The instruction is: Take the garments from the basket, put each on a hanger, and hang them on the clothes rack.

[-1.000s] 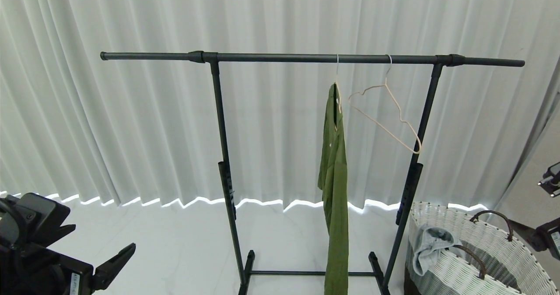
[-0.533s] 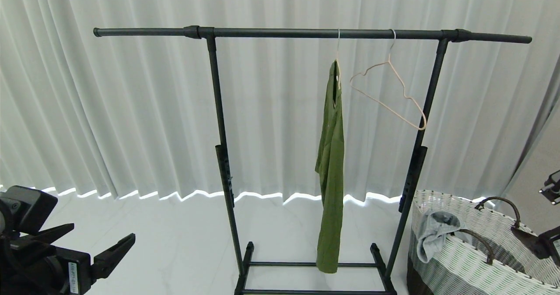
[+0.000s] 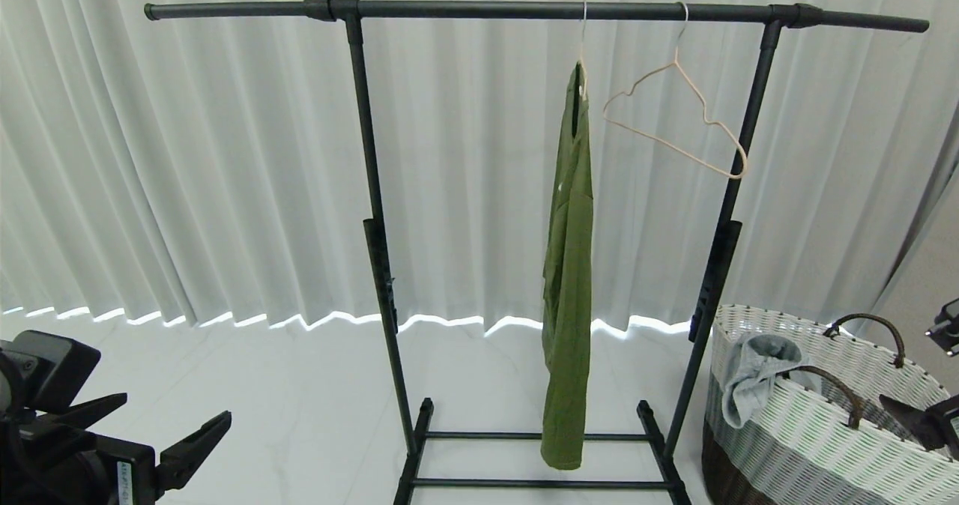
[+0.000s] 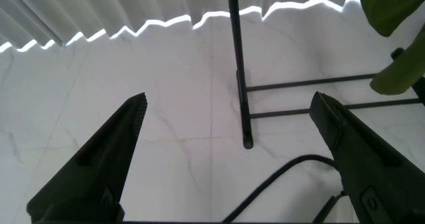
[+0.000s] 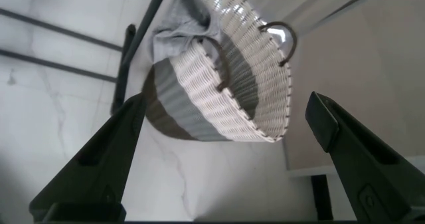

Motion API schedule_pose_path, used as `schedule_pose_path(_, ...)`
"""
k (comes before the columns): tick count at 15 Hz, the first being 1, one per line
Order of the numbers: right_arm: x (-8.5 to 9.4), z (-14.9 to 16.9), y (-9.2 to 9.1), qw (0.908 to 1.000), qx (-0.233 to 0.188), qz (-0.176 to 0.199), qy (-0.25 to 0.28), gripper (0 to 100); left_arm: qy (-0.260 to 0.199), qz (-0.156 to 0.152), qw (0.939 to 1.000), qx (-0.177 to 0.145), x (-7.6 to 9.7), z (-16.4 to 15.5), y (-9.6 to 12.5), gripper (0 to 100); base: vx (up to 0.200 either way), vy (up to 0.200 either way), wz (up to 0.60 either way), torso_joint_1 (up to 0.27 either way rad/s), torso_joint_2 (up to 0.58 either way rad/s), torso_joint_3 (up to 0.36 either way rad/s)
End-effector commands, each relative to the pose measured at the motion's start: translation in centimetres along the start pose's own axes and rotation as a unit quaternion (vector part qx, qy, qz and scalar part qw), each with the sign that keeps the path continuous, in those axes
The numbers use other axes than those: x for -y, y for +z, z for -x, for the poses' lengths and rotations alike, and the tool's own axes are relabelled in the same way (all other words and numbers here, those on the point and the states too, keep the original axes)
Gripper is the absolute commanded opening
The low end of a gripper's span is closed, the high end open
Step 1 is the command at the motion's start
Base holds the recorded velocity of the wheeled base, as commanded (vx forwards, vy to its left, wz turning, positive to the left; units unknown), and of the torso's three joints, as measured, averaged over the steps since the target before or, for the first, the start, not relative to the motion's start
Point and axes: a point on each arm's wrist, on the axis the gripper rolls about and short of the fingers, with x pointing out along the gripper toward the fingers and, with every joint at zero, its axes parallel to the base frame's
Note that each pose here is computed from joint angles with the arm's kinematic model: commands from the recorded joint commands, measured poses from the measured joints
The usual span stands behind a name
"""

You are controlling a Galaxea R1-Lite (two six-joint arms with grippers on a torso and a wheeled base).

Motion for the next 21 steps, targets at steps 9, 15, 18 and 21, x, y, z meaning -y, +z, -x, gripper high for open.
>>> schedule_pose_path(9, -0.17, 0.46, -0.63, 0.9999, 0.0, 0.013, -0.001, 100, -0.002, -0.015, 0.9999, 0.003, 0.09, 0.2, -0.15, 100, 0.0, -0.156, 0.0, -0.008, 0.02, 0.028)
schedule_pose_path(15, -0.23, 0.5, -0.78, 0.9999, -0.001, 0.014, 0.0, 100, -0.002, -0.015, 0.9999, 0.003, 0.09, 0.2, -0.15, 100, 0.0, -0.2, 0.0, 0.001, 0.0, 0.002)
schedule_pose_path(18, -0.23, 0.5, -0.78, 0.9999, -0.001, 0.014, 0.0, 100, -0.002, -0.015, 0.9999, 0.002, 0.11, 0.22, -0.23, 100, 0.0, 0.0, 0.0, 0.0, 0.0, 0.0)
schedule_pose_path(21, -0.23, 0.5, -0.78, 0.9999, -0.001, 0.014, 0.0, 100, -0.002, -0.016, 0.9999, 0.004, 0.09, 0.22, -0.14, 100, 0.0, 0.0, 0.0, 0.0, 0.0, 0.0)
